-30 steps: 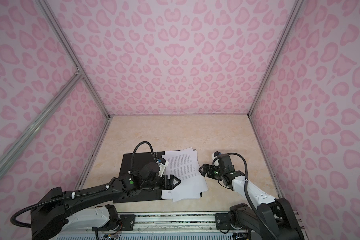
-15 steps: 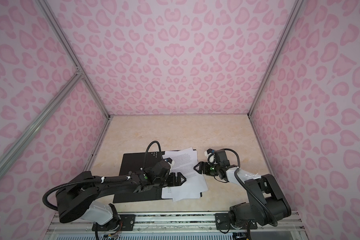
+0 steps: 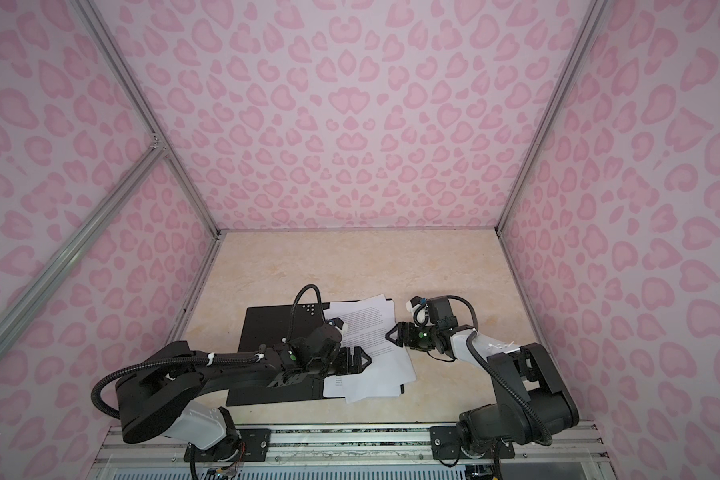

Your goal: Put the files into the folder

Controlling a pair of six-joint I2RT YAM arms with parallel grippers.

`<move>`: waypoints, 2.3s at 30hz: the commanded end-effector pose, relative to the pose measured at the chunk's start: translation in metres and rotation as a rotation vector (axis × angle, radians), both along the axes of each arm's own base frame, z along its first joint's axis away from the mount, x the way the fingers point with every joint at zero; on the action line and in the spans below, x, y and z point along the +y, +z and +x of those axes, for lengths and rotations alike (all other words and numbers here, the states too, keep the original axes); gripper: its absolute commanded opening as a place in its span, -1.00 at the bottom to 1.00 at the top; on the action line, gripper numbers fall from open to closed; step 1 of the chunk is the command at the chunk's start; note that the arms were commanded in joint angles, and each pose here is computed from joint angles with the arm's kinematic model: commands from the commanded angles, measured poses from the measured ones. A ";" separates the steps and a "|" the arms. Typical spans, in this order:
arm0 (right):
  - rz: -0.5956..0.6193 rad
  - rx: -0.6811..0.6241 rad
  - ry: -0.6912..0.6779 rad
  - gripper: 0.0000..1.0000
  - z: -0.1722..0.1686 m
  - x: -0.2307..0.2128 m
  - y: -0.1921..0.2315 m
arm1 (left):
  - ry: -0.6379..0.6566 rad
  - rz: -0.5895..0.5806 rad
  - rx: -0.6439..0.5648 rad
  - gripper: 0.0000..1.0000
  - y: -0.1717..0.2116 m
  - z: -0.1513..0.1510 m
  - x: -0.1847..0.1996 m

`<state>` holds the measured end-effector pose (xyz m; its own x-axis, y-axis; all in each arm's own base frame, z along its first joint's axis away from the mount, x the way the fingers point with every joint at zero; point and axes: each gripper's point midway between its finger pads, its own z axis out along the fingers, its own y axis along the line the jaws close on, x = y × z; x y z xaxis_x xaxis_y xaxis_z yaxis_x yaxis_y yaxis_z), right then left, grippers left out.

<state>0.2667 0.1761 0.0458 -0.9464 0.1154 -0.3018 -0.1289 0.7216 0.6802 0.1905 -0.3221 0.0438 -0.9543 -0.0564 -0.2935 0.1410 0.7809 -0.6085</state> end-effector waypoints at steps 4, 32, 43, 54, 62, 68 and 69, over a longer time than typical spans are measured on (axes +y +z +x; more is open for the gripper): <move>0.051 -0.005 0.030 0.39 -0.003 0.007 0.016 | 0.021 0.089 0.026 0.94 -0.020 -0.005 0.016; -0.100 -0.019 0.018 -0.22 -0.016 -0.005 0.001 | 0.021 0.108 0.025 0.94 -0.021 -0.006 0.020; -0.089 0.013 0.004 -0.73 -0.002 0.000 -0.002 | 0.008 0.091 0.004 0.94 -0.009 -0.006 0.018; -0.062 -0.040 -0.090 -1.00 0.005 -0.008 0.024 | -0.105 -0.196 -0.401 0.94 0.195 0.017 -0.004; 0.054 -0.078 -0.230 -1.00 -0.003 -0.011 0.047 | 0.115 0.014 -0.551 0.95 0.241 0.020 0.122; 0.055 -0.113 -0.203 -1.00 -0.018 0.002 0.057 | 0.138 0.268 -0.585 0.94 0.209 0.001 0.191; 0.053 -0.112 -0.199 -1.00 -0.020 0.003 0.055 | 0.141 0.299 -0.588 0.94 0.204 -0.002 0.199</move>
